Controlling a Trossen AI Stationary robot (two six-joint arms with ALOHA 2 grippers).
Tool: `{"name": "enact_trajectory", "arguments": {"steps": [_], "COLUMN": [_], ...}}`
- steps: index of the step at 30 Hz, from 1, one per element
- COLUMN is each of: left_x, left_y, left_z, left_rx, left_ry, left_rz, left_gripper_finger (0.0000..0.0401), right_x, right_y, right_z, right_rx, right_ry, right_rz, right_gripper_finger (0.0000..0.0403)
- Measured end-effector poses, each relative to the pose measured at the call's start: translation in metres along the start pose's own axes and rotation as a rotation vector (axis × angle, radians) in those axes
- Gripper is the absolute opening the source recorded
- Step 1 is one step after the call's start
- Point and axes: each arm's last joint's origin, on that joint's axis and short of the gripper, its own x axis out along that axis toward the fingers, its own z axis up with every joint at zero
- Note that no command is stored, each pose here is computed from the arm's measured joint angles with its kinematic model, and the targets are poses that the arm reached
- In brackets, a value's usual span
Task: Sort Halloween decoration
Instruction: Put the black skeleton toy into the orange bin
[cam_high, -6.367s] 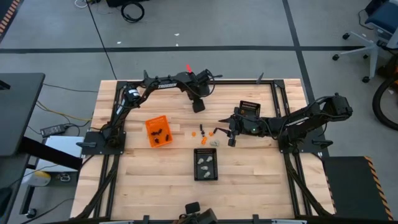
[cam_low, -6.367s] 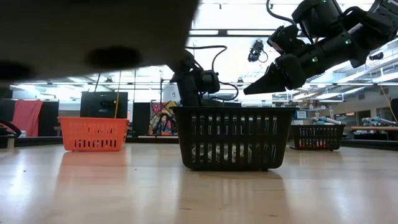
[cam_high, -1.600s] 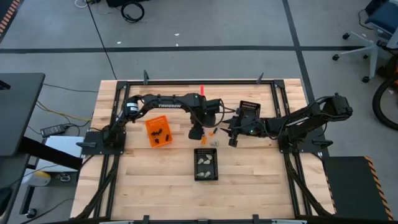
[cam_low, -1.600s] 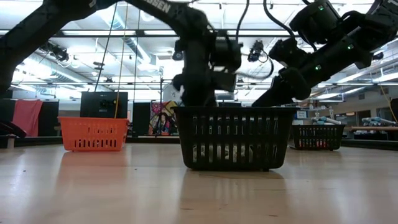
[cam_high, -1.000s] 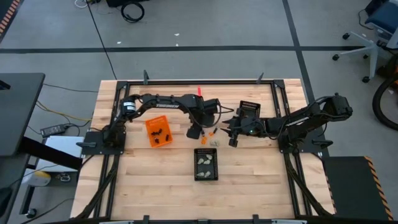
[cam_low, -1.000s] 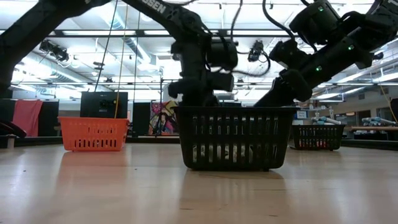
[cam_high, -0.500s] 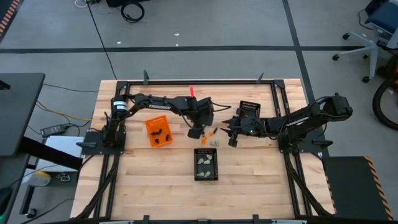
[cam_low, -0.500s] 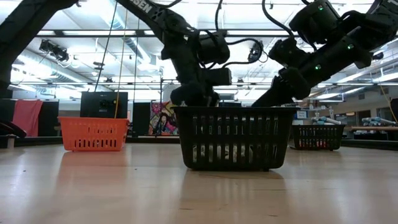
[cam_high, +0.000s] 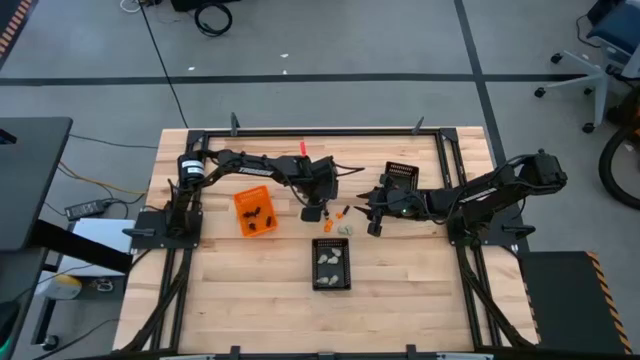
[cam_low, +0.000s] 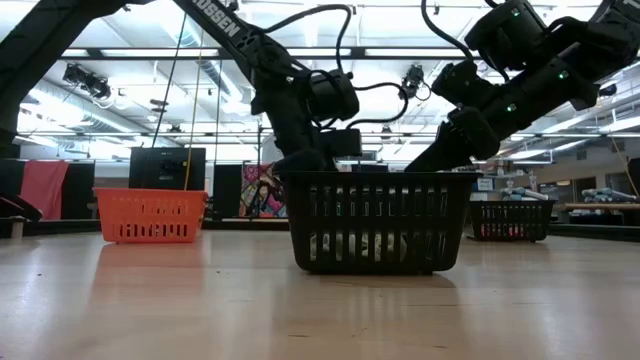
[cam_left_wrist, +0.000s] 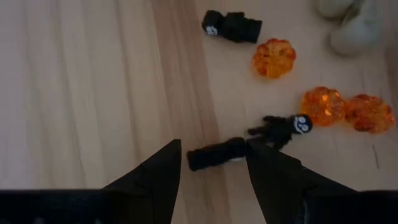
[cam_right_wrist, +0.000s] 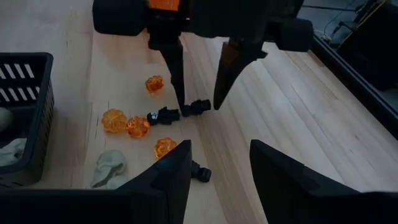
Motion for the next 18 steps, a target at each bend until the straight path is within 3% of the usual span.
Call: {"name": "enact_trajectory", "arguments": {"steps": [10,18], "left_x": [0.008,0.009], "left_y": [-0.004,-0.006], "left_z": [-0.009,-0.013], "left_rx": [-0.077,-0.089], "left_ry": [0.003,0.012], "left_rz": [-0.001,-0.005], "left_gripper_finger": [0.0185,0.0131], "right_x": [0.0,0.0], "right_y": [0.0,0.0], "right_z": [0.0,0.0], "right_rx": [0.0,-0.001], "right_ry": [0.001,0.0], "right_rz": [0.001,0.001], "right_gripper_finger": [0.0167,0.0167]}}
